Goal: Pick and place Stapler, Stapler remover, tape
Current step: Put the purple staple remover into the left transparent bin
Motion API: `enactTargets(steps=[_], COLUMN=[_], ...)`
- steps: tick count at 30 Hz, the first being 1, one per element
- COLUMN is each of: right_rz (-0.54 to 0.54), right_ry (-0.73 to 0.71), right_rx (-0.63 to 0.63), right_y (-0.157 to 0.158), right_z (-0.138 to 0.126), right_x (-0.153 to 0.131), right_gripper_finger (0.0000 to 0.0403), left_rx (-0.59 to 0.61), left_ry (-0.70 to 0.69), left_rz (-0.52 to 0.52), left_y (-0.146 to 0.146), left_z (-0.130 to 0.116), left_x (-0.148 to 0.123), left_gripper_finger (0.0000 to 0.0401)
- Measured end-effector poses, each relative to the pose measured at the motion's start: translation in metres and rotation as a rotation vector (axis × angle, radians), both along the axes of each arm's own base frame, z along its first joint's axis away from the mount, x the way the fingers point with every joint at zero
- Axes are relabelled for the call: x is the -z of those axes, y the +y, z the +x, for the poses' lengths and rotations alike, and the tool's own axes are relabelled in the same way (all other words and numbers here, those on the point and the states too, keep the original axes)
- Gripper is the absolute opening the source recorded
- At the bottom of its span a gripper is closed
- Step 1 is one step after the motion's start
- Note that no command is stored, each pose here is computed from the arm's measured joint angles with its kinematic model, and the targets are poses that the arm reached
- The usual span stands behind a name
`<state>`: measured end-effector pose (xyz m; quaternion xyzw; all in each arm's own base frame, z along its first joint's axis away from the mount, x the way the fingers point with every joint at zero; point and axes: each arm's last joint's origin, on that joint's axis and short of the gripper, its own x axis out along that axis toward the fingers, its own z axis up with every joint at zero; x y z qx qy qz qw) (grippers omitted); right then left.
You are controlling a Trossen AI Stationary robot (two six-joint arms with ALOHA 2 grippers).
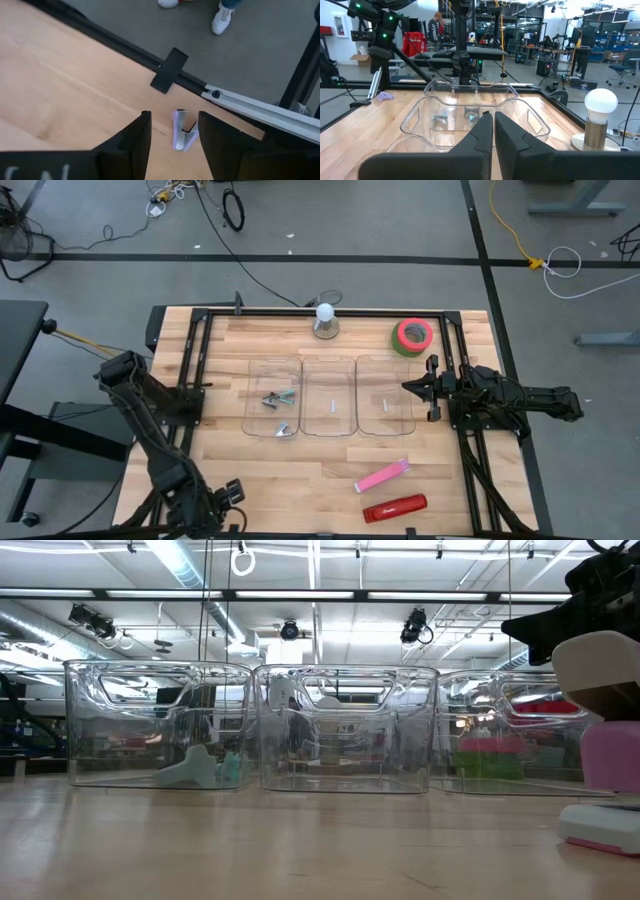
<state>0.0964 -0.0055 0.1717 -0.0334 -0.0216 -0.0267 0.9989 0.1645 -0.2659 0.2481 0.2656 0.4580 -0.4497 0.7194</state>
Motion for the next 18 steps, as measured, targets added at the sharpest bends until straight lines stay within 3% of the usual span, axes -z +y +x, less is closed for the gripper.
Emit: enactTargets(steps=[8,18], right_rz=[0.000,0.000], right_ry=[0.000,0.000], right_rx=[0.000,0.000], right_y=[0.000,0.000], right_z=[0.000,0.000], right_x=[0.000,0.000], right_gripper_finger=[0.0022,0.0022], left_rx=[0.054,0.097], left_ry=[-0.065,-0.046], left_rz=[0.016,-0.008], left_y=[-0.004,0.000], left_z=[-0.004,-0.020], left_x=[0.005,0.052], left_gripper_finger=[0.0167,0.0167])
